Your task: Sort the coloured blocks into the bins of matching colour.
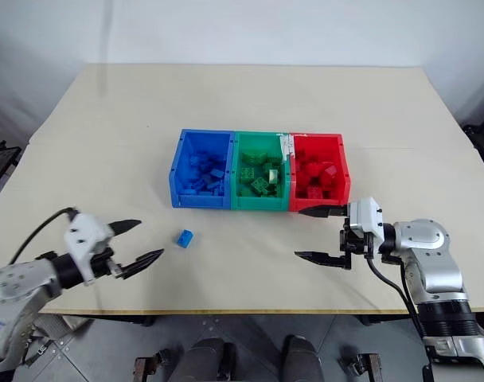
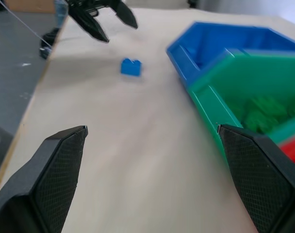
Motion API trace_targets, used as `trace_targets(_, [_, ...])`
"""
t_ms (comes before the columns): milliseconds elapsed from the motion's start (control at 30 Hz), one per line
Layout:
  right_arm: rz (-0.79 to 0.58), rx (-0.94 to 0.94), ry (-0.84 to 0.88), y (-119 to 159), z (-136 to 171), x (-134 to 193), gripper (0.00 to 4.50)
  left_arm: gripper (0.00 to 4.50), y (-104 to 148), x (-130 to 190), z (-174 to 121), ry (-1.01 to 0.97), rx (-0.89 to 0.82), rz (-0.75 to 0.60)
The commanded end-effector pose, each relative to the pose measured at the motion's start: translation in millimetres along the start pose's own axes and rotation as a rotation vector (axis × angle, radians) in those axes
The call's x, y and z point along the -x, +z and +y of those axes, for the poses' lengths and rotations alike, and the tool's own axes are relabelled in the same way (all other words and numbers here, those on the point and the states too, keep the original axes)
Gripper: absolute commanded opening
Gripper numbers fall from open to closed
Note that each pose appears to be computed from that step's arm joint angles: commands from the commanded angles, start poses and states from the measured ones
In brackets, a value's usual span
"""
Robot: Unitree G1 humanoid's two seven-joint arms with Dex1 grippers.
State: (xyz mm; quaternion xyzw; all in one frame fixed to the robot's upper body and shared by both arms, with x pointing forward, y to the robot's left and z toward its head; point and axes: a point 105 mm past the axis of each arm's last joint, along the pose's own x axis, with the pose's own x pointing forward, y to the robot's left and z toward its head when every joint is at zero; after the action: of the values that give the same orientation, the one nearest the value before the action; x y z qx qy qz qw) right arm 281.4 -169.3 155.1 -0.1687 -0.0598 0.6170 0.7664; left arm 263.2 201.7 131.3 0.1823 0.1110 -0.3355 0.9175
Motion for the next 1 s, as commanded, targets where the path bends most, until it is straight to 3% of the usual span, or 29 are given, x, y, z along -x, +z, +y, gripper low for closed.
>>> trace_targets(33, [-0.002,0.028,-0.034,6.3,3.9,7.9,4.5,4.48,17.1,-19.1,-11.9,0.013,0.068,0.012])
trace_targets(367, [0.015,0.019,-0.126,8.3,19.2,17.8,4.5,4.48,10.1,-53.0,-23.6,0.028,0.185,0.147])
trace_targets(500, [0.023,0.018,-0.156,8.2,21.9,21.4,4.5,3.58,6.6,-52.8,-21.6,0.054,0.144,0.149])
trace_targets(800, [0.022,0.016,-0.177,8.6,23.0,21.8,4.5,0.68,-13.7,-46.6,-20.1,-0.002,0.096,0.219])
trace_targets(833, [0.023,0.015,-0.183,8.7,22.3,22.4,4.5,0.48,-8.4,-47.6,-22.5,-0.041,0.086,0.183])
trace_targets(1000, [-0.008,0.004,-0.266,13.5,17.5,27.5,4.5,0.5,25.2,-47.9,-5.2,-0.06,0.082,-0.015])
